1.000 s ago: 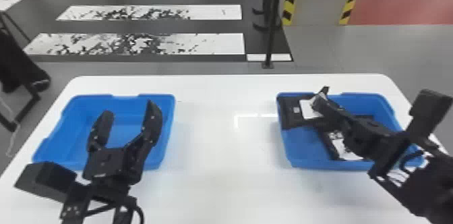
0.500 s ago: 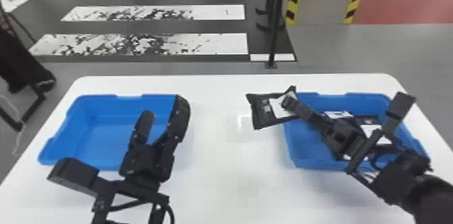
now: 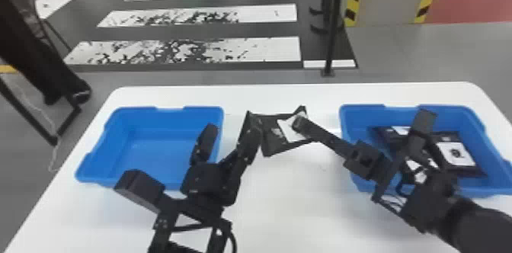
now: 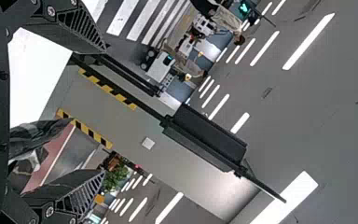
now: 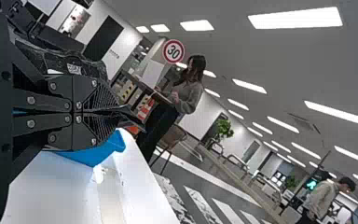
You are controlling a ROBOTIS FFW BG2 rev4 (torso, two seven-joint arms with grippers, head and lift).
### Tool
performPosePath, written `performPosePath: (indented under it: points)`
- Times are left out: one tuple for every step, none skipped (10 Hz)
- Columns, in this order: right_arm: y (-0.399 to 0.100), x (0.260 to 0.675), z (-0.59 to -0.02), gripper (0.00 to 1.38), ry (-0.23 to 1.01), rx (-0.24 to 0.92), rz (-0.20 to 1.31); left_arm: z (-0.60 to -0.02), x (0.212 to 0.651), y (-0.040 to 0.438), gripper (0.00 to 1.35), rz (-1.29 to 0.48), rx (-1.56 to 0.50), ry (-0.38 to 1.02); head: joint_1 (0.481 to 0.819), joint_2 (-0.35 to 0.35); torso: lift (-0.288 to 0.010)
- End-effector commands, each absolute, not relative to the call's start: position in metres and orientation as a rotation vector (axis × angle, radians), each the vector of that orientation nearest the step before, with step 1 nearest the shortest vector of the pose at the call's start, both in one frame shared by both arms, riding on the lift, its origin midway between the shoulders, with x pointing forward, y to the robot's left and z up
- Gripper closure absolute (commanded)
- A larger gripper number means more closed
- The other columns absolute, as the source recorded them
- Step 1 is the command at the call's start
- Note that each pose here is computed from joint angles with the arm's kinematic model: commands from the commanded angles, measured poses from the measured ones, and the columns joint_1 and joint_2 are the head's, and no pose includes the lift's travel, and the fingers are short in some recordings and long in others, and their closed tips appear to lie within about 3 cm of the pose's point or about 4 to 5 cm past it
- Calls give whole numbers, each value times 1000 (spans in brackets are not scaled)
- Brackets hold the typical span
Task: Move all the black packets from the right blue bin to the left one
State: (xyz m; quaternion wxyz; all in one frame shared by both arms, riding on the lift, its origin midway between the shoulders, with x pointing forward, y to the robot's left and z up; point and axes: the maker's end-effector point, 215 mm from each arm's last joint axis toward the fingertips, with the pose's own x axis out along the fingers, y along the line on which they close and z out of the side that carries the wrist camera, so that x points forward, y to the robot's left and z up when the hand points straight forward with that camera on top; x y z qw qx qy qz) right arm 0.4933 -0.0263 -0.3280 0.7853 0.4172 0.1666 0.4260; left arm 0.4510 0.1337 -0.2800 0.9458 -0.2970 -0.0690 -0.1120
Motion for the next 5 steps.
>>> performPosePath:
  points:
    - [-14,490,-319,1179,358,904,953,-285,451,122,136,-251,-603,-118,695,125,-168]
    - [-6,486,-317,1179,365,912,971,-288,450,116,136,-262,-601,-101,695,128,-168]
    - [1,483,-312,1179,363,920,989,-296,450,113,136,-268,-597,-79,695,130,-168]
    - [7,481,-311,1179,368,927,1001,-296,451,112,136,-272,-595,-74,695,132,-168]
    - [16,478,-308,1179,377,935,1023,-296,452,110,136,-277,-594,-72,695,137,-168]
